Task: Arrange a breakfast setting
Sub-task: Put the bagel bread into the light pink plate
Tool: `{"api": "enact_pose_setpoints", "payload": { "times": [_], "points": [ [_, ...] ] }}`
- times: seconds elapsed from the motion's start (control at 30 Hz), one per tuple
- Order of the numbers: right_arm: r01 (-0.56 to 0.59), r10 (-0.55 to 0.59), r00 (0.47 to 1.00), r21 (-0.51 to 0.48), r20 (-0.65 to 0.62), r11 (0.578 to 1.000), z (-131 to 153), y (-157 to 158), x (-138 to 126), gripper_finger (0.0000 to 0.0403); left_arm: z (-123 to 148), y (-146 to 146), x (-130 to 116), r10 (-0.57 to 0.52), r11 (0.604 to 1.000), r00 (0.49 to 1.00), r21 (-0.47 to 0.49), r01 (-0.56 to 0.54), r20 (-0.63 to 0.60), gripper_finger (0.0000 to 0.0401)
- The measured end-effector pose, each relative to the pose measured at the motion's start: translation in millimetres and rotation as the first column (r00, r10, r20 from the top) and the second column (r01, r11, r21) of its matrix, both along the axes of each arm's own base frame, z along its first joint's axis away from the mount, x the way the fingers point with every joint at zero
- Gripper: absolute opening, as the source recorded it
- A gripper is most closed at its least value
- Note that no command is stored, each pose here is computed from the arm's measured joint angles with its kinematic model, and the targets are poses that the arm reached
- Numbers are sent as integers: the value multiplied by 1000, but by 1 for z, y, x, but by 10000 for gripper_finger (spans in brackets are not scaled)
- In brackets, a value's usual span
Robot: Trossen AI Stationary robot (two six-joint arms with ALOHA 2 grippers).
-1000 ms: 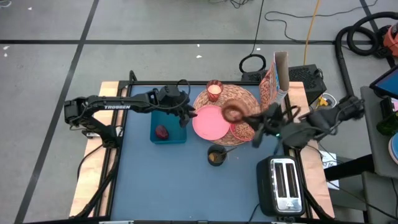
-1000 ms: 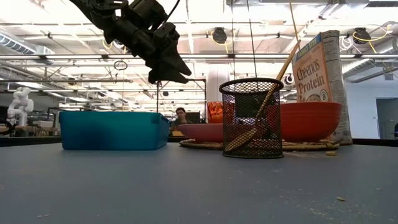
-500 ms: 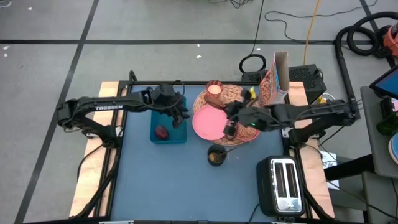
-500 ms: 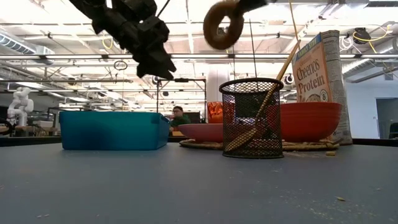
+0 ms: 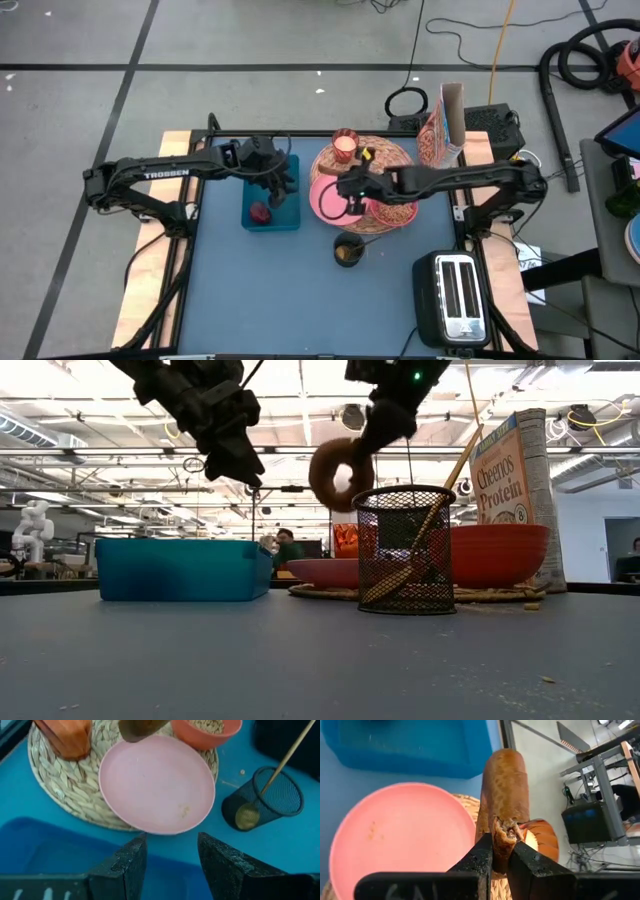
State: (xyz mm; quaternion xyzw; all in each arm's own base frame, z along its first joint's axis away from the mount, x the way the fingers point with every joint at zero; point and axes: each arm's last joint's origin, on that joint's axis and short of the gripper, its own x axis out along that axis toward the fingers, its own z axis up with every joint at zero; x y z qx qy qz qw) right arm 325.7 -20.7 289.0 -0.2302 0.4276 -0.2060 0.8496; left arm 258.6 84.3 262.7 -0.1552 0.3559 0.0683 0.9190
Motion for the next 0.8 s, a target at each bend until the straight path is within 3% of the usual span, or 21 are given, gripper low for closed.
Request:
{"api": "enact_pose_setpoints", "payload": {
  "times": [0.47, 0.8],
  "points": [
    [-28, 24, 985, -26, -172, 999, -45, -4, 22, 29, -1, 0, -1, 0, 1000, 1000, -5, 0, -12, 179],
    [-33, 27, 972, -24, -234, 999, -52, -4, 20, 29, -1, 0, -1, 0, 1000, 1000, -5, 0, -12, 179]
  ]
}}
